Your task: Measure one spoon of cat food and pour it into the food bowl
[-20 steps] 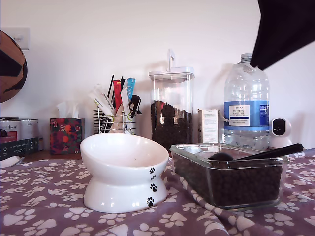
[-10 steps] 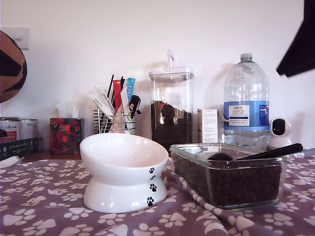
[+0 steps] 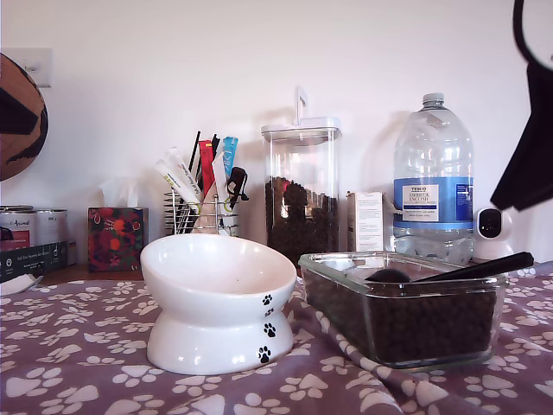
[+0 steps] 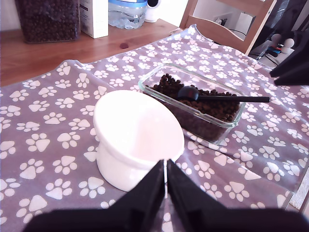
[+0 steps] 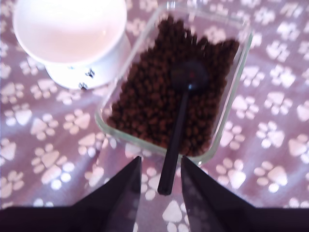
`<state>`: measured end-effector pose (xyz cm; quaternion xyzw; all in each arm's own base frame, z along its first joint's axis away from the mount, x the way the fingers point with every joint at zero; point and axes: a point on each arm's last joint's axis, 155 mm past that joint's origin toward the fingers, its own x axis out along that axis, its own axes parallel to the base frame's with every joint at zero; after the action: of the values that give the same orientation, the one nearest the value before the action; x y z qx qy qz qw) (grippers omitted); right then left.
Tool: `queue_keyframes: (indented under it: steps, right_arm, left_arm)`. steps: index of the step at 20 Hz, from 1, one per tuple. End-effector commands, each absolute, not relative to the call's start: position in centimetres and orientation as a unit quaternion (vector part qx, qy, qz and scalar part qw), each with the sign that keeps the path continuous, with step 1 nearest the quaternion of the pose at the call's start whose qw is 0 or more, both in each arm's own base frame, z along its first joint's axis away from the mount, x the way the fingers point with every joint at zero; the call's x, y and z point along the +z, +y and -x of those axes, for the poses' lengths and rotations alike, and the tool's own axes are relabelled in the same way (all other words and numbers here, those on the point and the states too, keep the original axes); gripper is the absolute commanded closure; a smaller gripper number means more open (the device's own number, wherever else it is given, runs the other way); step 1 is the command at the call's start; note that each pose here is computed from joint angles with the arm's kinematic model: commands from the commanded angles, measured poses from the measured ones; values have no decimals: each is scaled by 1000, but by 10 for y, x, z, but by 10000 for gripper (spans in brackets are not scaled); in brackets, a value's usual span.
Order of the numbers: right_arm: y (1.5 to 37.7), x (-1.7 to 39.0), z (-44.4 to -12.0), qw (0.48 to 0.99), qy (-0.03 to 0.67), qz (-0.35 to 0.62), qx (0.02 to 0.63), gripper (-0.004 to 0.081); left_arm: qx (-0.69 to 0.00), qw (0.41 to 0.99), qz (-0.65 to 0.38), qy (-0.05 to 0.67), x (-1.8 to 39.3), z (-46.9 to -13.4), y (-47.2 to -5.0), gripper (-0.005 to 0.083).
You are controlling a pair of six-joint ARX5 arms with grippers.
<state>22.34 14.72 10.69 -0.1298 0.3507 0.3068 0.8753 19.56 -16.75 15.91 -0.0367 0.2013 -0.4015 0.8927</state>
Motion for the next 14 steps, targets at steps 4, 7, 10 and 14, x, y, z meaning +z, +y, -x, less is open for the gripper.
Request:
queue_keyframes:
  steps: [4,7,10,14]
  right_arm:
    - [152,80,-230,860,386,135,305,538]
    - [154,66,-234,852,404,138,304,538]
    - [156,56,-239,858,399,126,299,541]
    - [153,44,-238,863,398,113,289,550]
  left_arm:
    - [-403,892,36,200,159,-196,-168,793]
    - [-403,892,36,200,159,-196,-168,793]
    - [-403,892,36,200,159,-196,-168,793]
    - [-403,892,36,200,159,-196,-168,793]
